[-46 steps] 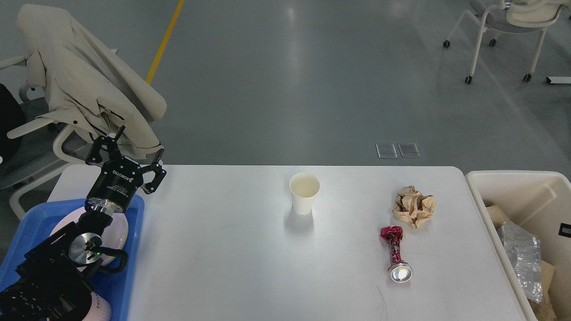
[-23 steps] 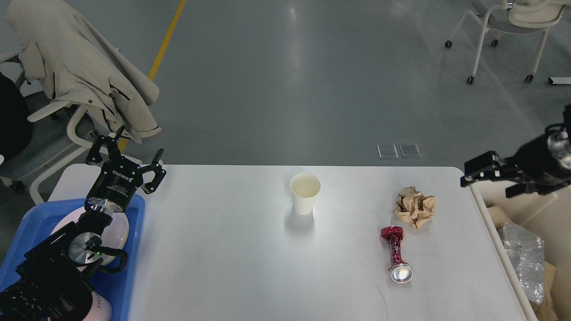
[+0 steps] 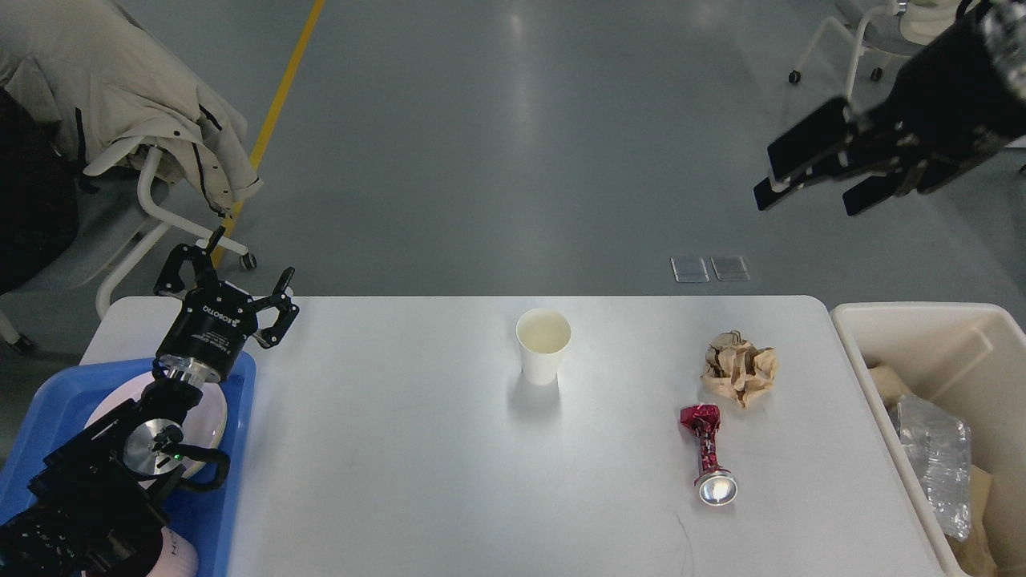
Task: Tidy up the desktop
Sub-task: 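Lower the right gripper onto the red can on the table, then grasp the red can, lift it and drop it into the bin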
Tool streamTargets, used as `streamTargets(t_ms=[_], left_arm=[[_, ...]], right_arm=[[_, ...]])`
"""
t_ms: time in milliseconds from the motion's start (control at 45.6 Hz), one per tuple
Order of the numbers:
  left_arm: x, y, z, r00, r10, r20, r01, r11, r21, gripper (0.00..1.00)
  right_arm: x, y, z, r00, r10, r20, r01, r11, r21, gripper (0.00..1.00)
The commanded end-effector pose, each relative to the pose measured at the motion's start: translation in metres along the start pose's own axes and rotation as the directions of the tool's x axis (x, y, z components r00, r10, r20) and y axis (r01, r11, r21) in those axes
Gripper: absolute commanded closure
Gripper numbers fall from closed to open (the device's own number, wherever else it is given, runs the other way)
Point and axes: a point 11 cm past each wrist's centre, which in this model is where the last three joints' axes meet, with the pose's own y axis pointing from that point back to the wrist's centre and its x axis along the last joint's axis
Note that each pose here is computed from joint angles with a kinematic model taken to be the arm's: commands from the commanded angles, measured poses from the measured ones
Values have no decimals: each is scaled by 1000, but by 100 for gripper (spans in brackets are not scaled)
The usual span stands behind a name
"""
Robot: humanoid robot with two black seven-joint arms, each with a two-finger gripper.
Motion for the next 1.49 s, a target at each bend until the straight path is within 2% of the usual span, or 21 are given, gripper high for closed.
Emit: streamTargets(t_ms=[0,153,307,592,855,1096,1184,1205,1227,1271,1315,1337,1359,1468], left_arm=[[0,0,0,1000,0,0,0,1000,0,0],[0,-1,0,1000,-1,0,1,1000,-1,0],[0,-1,0,1000,-1,0,1,1000,-1,0],[0,-1,0,1000,-1,0,1,1000,-2,0],[0,-1,0,1000,-1,0,1,1000,-2,0],[0,-1,0,1000,-1,0,1,1000,-2,0],[0,-1,0,1000,-1,0,1,1000,-2,0],[0,-1,0,1000,-1,0,1,1000,-2,0],[0,-1,0,1000,-1,0,1,1000,-2,0],[0,-1,0,1000,-1,0,1,1000,-2,0],[0,-1,0,1000,-1,0,1,1000,-2,0],[0,-1,0,1000,-1,0,1,1000,-2,0],[0,-1,0,1000,-1,0,1,1000,-2,0],[0,-1,0,1000,-1,0,1,1000,-2,0]], right_arm=[[-37,-120,43,992,-19,126,22,1000,-20,0],[-106,-232,55,973,-50,227,65,996,-62,0],[-148,-291,64,976,-21,215,47,992,-119,0],[-164,-320,66,979,-19,204,46,991,-129,0],[-178,-337,76,979,45,197,-14,988,-155,0],[-184,-348,84,984,62,167,-36,987,-159,11],[-187,-350,87,984,63,167,-35,986,-164,28],[-189,-352,89,984,63,166,-35,985,-167,41],[-189,-352,89,985,64,159,-37,985,-168,47],[-189,-354,89,988,66,136,-43,985,-167,60],[-188,-356,86,992,64,109,-46,985,-163,68],[-187,-356,86,993,65,102,-48,985,-163,78],[-187,-355,86,993,65,101,-48,985,-163,100],[-186,-355,86,993,67,99,-50,985,-163,100]])
